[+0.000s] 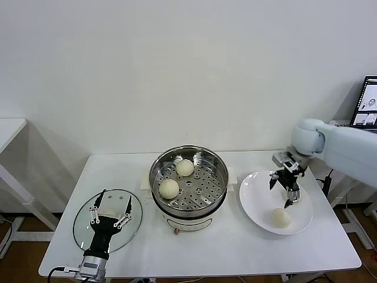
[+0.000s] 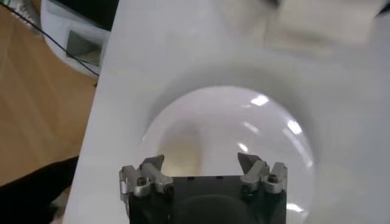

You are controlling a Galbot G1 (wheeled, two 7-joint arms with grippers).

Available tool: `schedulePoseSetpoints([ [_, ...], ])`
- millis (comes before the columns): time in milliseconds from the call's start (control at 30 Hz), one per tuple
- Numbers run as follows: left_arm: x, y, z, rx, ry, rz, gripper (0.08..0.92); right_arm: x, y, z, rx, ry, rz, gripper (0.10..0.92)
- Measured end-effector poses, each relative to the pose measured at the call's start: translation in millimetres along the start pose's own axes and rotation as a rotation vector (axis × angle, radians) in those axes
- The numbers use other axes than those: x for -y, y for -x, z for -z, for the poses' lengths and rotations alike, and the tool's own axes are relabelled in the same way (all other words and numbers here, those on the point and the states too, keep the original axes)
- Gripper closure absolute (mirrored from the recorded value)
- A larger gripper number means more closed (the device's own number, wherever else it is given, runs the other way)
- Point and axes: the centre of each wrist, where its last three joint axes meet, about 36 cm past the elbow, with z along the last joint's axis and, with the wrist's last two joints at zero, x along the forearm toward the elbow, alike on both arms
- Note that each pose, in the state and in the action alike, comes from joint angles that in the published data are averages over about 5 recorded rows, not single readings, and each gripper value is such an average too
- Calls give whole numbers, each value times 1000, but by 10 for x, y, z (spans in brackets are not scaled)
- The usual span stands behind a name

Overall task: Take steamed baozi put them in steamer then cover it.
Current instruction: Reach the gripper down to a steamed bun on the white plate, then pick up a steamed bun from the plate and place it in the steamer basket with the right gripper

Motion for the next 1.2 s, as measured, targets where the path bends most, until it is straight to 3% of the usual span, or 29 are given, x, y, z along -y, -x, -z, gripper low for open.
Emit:
schedulePoseSetpoints([
  [633, -11, -26, -30, -11, 0, 10, 177, -142, 746, -202, -5, 70, -2, 203],
  [833, -30, -15, -25, -10, 2, 15, 177, -168, 817, -204, -4, 75, -6, 297],
  [1200, -23, 13, -20, -8, -2, 17, 177, -180, 694, -157, 6, 56, -27, 378],
])
